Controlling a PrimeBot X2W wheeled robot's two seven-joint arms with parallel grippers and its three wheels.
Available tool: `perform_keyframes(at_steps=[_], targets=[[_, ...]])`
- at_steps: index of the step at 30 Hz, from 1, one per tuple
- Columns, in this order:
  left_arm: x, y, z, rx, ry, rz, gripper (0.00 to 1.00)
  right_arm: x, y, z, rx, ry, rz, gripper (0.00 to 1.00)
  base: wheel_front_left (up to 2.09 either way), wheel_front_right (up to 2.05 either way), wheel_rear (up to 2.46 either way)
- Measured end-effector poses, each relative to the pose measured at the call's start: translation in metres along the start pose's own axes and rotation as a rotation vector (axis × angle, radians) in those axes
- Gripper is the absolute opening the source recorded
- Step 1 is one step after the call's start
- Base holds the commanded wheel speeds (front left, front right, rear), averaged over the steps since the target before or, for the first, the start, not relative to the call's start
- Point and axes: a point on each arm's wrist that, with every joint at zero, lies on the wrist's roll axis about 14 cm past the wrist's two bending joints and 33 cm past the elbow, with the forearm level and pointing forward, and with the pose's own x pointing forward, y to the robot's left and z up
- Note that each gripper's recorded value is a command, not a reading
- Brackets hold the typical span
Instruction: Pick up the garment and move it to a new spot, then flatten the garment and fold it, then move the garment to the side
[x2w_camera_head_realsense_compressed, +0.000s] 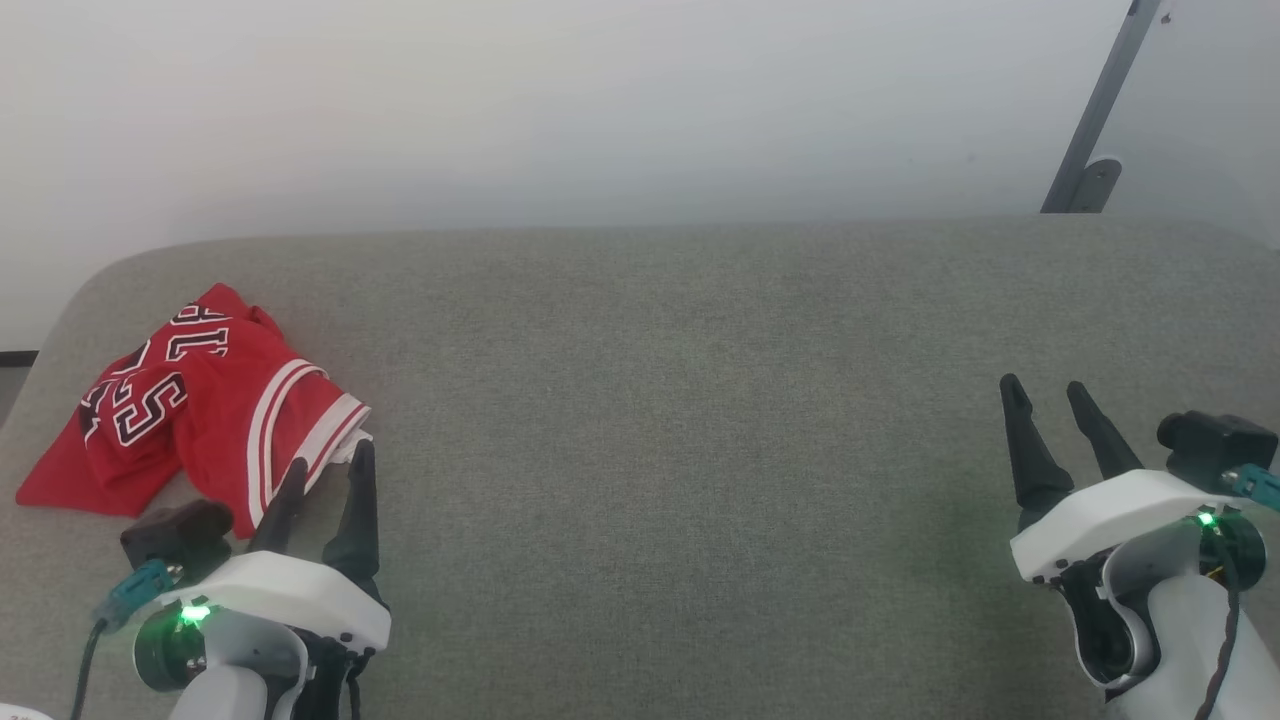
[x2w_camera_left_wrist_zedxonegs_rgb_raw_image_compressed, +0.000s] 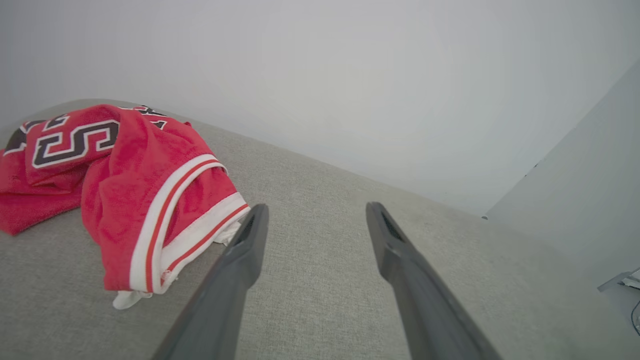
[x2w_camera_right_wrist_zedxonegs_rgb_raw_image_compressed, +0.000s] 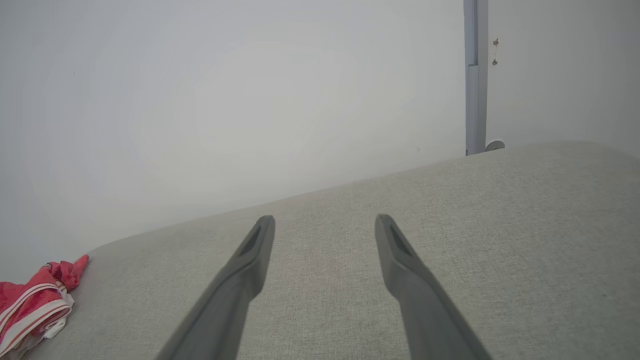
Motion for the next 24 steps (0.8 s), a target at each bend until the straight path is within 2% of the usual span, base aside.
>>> perform_keyframes(at_steps=[11,24], targets=[[0.0,0.0,0.003,0.128,-0.017,-0.012,1.0,0.003,0.001,0.01,-0.132,-0.033,0.014,1.0,0.0,0.0,0.0],[0.001,0.001,0.005,0.237,-0.04,-0.02,1.0,0.003,-0.001,0.019,-0.191,-0.068,0.013,1.0,0.0,0.0,0.0]])
